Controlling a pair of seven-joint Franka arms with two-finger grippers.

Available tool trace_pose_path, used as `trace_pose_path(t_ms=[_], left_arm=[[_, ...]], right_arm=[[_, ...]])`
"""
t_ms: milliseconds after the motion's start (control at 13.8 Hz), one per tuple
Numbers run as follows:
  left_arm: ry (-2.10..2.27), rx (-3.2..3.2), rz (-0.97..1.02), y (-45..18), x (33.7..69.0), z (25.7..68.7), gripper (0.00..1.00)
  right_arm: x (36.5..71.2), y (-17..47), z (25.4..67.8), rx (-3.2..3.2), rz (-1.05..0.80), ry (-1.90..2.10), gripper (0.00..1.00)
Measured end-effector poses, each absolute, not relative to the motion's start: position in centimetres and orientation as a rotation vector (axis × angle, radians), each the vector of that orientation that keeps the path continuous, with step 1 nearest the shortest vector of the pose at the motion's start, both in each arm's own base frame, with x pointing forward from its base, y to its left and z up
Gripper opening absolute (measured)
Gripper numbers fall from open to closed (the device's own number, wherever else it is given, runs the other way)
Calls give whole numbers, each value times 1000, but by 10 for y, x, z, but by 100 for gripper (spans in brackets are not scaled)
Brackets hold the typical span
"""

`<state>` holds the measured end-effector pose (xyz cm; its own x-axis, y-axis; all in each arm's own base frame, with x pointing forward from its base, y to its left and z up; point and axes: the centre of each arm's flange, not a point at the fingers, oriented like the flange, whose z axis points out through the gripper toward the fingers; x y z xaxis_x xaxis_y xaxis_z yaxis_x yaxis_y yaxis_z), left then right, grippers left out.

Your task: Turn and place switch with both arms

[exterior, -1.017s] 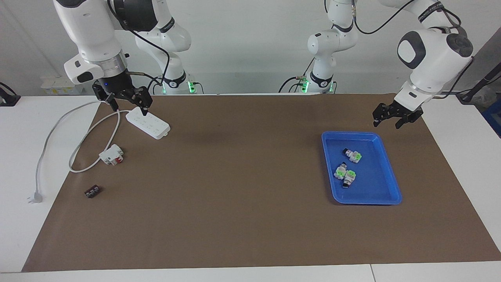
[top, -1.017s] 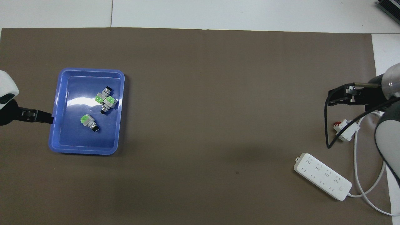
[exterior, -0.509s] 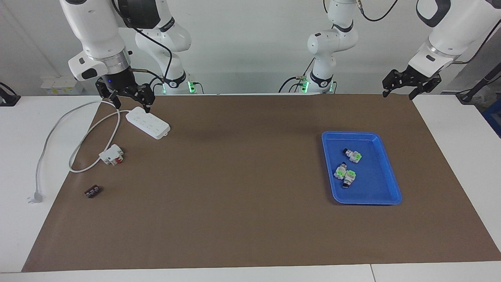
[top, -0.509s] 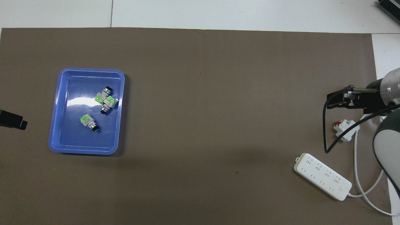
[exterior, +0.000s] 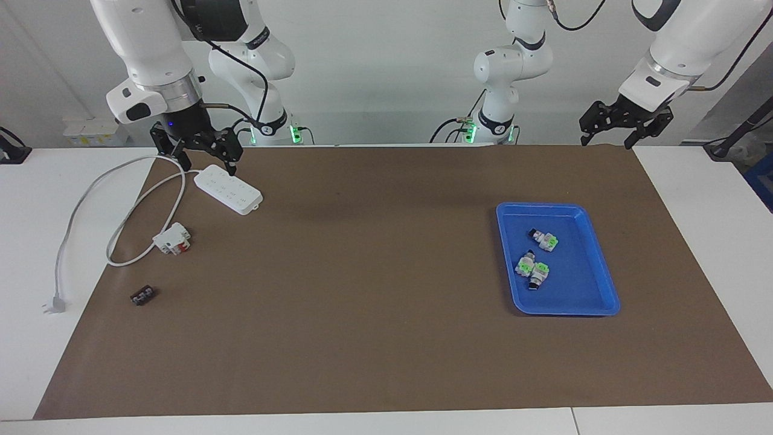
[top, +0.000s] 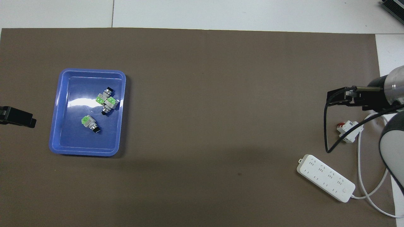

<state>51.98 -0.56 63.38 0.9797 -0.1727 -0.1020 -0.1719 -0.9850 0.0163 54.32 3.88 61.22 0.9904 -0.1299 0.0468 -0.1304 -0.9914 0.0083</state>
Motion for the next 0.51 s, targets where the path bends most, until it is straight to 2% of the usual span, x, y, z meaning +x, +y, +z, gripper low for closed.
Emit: trace_pose_path(t_ms=[509], left_arm=[[-283,3109,-100,-9,529,631,99]], right_arm=[[543,36,612,3122,71,-205,100]])
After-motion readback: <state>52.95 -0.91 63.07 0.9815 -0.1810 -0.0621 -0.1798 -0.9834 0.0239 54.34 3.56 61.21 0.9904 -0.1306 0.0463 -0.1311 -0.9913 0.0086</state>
